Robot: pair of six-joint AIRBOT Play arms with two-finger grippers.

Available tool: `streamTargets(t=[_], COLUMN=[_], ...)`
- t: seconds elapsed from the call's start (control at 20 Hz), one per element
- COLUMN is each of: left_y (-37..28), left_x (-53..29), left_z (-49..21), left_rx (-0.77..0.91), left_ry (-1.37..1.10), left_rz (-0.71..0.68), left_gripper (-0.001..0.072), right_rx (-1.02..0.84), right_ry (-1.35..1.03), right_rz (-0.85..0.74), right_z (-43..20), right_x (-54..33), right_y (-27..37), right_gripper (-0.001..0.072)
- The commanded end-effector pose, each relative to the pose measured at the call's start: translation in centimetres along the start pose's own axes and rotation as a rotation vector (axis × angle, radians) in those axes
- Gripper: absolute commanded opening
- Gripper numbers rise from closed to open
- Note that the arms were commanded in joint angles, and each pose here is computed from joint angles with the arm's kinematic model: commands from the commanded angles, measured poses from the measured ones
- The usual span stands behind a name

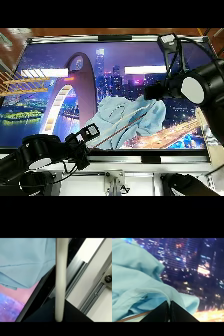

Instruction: Fold the shirts.

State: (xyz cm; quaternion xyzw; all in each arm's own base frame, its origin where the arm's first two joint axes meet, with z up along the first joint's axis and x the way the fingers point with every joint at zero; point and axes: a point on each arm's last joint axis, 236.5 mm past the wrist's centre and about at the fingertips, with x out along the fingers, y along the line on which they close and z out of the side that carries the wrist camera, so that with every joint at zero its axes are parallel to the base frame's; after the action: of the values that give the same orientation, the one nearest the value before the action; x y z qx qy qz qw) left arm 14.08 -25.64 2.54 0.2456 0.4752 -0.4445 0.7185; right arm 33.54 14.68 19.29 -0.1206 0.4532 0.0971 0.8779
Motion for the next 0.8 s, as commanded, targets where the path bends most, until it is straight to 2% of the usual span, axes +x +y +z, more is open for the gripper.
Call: streamTargets(t=[0.0,0.2,0.4,0.55,0.75], left_y=[0.0,0.1,-0.7,-0.4,-0.2], left_x=[0.3,0.9,2.6,2.8,2.7], left_z=[1.5,2.3,0.8,2.0,2.8], left_rx=[-0.013,-0.102,-0.145,-0.185,-0.218], left_ry=[-0.055,-0.105,-0.086,-0.134,-0.169], left_rz=[-0.001,-0.005,-0.044,-0.043,-0.043], left_gripper=[0.0051,0.0050,0.0050,0.0050,0.0049], right_rx=[-0.093,-0.174,-0.149,-0.183,-0.140], right_ry=[-0.020,0.008,-0.051,-0.047,-0.022], right_rz=[0.063,0.056,0.124,0.202,0.236], right_z=[0.0,-2.0,-2.4,-3.6,-4.9], right_x=[-2.3,-4.1,-6.8,-7.9,-8.7], right_y=[3.7,5.8,7.7,11.1,12.7], right_gripper=[0.0070,0.0070,0.0070,0.0069,0.0070])
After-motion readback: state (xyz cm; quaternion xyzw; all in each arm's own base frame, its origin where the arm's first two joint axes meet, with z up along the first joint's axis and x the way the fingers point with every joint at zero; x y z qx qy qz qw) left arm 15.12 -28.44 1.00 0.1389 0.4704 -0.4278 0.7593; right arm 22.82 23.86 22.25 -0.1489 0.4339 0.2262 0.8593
